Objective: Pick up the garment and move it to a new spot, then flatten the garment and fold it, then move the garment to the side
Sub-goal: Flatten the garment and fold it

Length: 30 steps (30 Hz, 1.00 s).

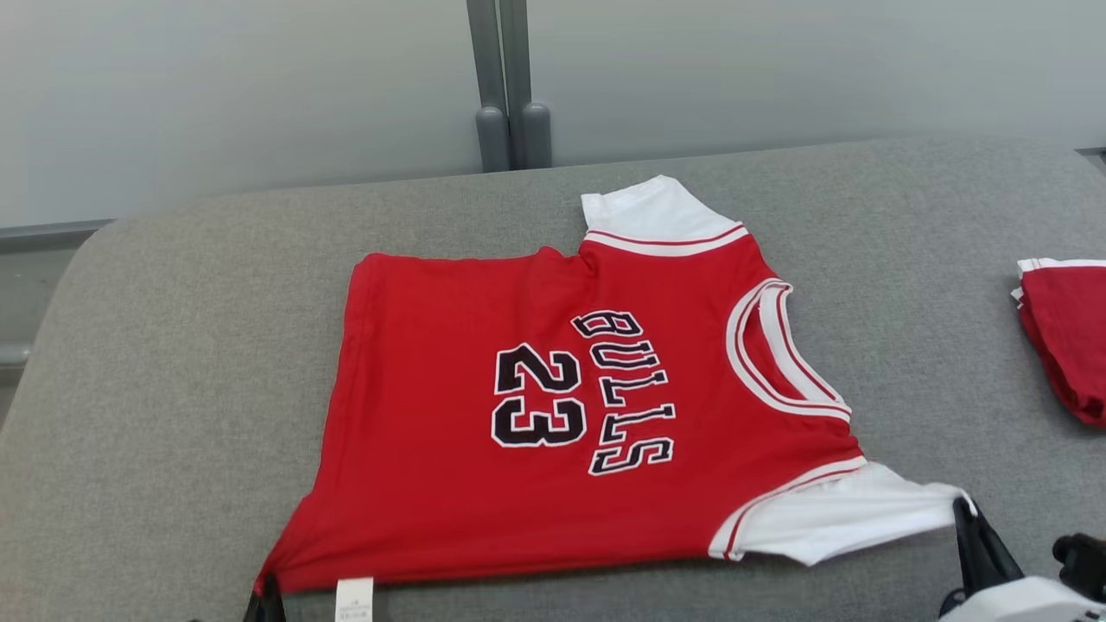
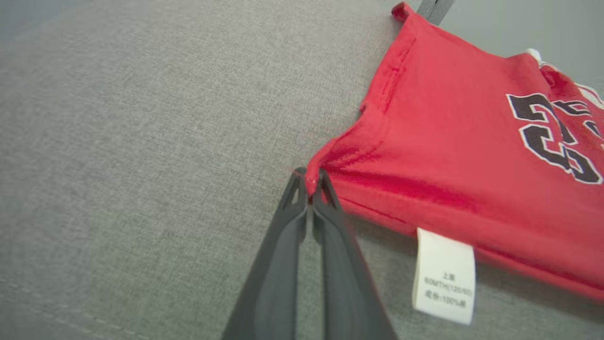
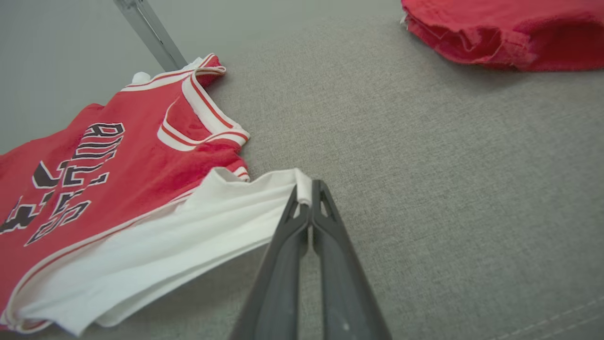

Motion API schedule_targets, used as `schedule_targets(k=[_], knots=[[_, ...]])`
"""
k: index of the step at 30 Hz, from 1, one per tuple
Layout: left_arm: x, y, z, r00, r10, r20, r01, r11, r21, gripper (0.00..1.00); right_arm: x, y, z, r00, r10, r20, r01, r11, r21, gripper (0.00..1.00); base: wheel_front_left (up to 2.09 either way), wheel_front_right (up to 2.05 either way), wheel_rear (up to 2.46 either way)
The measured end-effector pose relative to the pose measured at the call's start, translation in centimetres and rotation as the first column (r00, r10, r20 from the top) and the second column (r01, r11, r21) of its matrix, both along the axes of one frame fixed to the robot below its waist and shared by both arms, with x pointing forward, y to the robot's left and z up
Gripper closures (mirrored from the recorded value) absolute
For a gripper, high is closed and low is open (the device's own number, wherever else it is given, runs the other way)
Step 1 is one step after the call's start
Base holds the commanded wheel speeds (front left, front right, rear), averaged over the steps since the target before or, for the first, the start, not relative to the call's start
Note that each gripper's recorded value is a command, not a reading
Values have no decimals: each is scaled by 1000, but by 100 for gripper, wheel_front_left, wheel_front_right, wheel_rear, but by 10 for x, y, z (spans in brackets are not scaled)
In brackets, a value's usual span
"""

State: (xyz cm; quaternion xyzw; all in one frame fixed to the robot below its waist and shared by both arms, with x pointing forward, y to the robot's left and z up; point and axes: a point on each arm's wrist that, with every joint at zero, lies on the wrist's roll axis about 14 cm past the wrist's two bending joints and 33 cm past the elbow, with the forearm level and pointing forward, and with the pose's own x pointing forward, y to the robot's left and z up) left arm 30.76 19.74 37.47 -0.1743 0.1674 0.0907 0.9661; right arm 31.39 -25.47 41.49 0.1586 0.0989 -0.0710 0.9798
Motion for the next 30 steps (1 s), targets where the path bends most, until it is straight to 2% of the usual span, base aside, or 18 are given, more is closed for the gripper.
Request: schedule_targets(k=[5, 9, 18, 30], knots=[[40, -6, 36, 991, -17, 129, 19, 1000, -9, 100, 46, 14, 37, 991, 41, 126, -42, 999, 2, 100, 0, 0, 0], [72, -17, 57, 979, -50, 198, 51, 999, 3, 100, 80, 22, 55, 982, 72, 175, -71, 997, -11, 100, 0, 0, 0], [115, -36, 47, 981, -105, 162, 101, 994, 31, 100, 143, 29, 62, 977, 116, 179, -104, 992, -73, 100, 0, 0, 0], [149, -54, 33, 978, -165, 130, 160, 986, 48, 100, 184, 19, 42, 989, 99, 114, -84, 988, -130, 100, 0, 0, 0]])
